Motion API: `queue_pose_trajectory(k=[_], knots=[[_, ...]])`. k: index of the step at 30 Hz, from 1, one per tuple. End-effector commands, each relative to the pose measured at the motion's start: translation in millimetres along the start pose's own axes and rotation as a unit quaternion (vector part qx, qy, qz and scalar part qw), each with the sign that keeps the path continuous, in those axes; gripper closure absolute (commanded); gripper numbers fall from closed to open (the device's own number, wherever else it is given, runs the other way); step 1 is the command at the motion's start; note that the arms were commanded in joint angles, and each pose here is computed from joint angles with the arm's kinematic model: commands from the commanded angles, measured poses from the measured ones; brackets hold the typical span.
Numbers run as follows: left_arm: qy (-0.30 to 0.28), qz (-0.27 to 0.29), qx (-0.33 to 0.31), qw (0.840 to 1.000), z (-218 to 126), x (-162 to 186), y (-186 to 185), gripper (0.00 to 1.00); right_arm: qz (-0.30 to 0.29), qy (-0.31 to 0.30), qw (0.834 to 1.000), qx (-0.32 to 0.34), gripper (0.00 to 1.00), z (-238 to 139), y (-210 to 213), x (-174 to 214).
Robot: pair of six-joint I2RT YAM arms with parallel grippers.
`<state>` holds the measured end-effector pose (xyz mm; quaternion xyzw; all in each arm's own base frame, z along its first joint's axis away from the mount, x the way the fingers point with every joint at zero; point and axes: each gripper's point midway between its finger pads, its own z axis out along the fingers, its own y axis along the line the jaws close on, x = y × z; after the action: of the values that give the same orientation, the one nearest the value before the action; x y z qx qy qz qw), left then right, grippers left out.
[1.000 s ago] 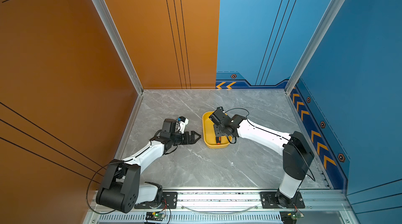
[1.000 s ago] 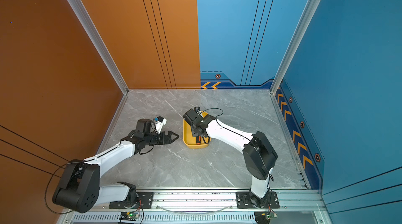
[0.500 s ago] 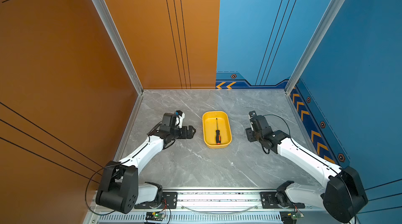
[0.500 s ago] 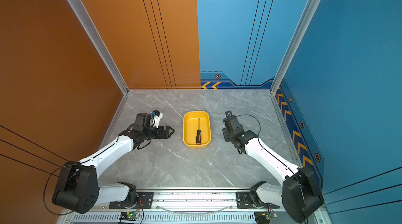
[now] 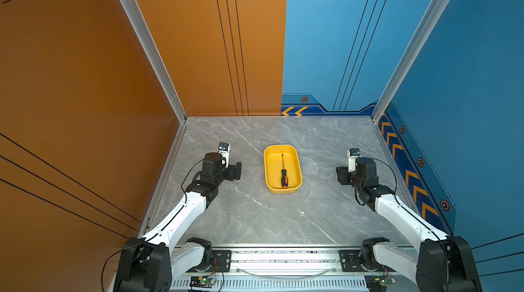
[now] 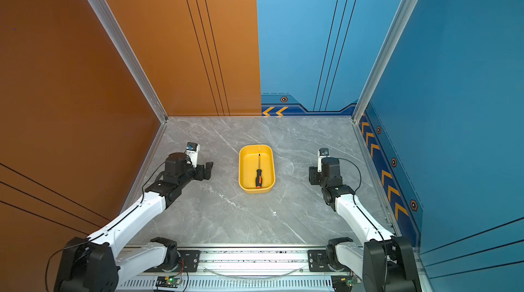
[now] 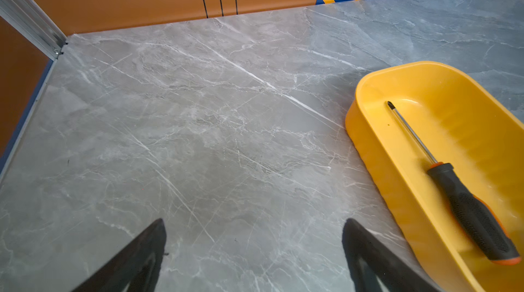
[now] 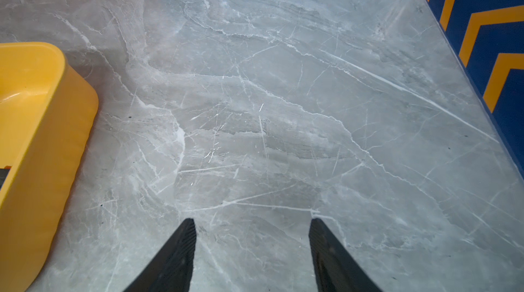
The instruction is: Put the screwdriver in the bin
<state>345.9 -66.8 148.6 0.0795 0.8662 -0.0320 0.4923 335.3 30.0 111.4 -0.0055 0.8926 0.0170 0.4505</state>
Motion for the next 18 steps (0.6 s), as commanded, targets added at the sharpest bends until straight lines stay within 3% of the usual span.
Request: queue_pose_trajectory(k=[1,6,18], knots=[[-0.065,0.034,-0.021,0.997,-2,-17,10,0.02,0.001,-0.049,0.999,0.002,0.37,5,-7,-11],[-0.093,0.013,-0.011,0.995,5,-8,18,0.02,0.015,-0.078,0.996,0.031,0.37,8,-27,-8],[-0.085,-0.024,-0.012,0.996,28,17,41,0.02,0.018,-0.126,0.99,0.065,0.37,21,-42,-21]])
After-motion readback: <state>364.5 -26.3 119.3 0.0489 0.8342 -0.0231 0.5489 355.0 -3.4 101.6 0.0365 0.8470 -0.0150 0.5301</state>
